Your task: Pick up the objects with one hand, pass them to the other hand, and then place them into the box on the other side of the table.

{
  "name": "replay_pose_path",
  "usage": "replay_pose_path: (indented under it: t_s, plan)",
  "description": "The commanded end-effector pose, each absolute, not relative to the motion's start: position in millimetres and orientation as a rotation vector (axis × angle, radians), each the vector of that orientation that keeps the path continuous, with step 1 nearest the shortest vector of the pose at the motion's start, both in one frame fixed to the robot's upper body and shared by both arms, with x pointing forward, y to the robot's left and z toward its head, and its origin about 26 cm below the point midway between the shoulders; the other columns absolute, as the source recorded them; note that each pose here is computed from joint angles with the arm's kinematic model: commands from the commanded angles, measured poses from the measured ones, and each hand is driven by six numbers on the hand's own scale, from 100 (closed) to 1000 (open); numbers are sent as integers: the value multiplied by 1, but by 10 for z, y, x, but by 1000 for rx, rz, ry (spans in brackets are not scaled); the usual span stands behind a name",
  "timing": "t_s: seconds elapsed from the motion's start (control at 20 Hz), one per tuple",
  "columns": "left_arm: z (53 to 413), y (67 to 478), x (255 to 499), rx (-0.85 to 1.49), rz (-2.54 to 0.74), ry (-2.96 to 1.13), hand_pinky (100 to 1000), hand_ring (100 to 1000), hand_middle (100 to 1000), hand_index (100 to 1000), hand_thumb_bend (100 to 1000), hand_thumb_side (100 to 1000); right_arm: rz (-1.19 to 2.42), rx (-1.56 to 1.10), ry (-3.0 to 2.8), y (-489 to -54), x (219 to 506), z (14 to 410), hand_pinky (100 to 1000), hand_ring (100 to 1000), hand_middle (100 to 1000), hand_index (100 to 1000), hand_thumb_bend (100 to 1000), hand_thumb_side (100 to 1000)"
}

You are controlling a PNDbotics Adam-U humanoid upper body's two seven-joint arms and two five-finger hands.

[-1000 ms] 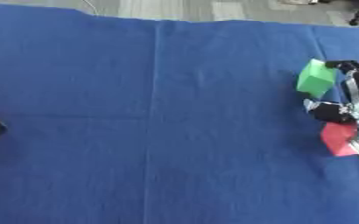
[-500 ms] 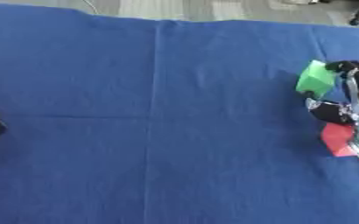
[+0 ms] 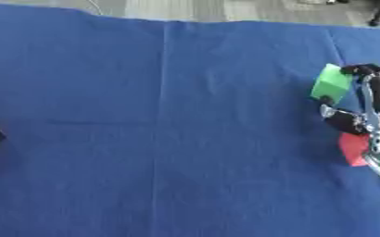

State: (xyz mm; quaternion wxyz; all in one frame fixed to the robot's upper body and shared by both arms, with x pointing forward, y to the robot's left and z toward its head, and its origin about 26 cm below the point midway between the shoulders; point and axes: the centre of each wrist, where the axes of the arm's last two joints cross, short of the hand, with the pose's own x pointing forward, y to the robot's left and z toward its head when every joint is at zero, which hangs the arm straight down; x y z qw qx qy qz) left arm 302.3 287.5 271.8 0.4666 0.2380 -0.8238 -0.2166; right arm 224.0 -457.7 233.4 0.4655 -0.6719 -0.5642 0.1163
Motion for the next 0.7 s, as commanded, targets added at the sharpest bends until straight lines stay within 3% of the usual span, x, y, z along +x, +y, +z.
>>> replay_pose_path:
  t_s: [0.05,0.7]
  plan:
    - [2834,2924,2974,623,-541,-2048,915,651,606,736,100,722,304,-1670,-1398,-4541,2234,2369,794,745,564,641,251,100]
    - [2821,2938,2971,630,-541,-2042,916,638,606,736,100,726,242,-1680,-1473,-4456,2189,2388,750,732,539,613,210,100]
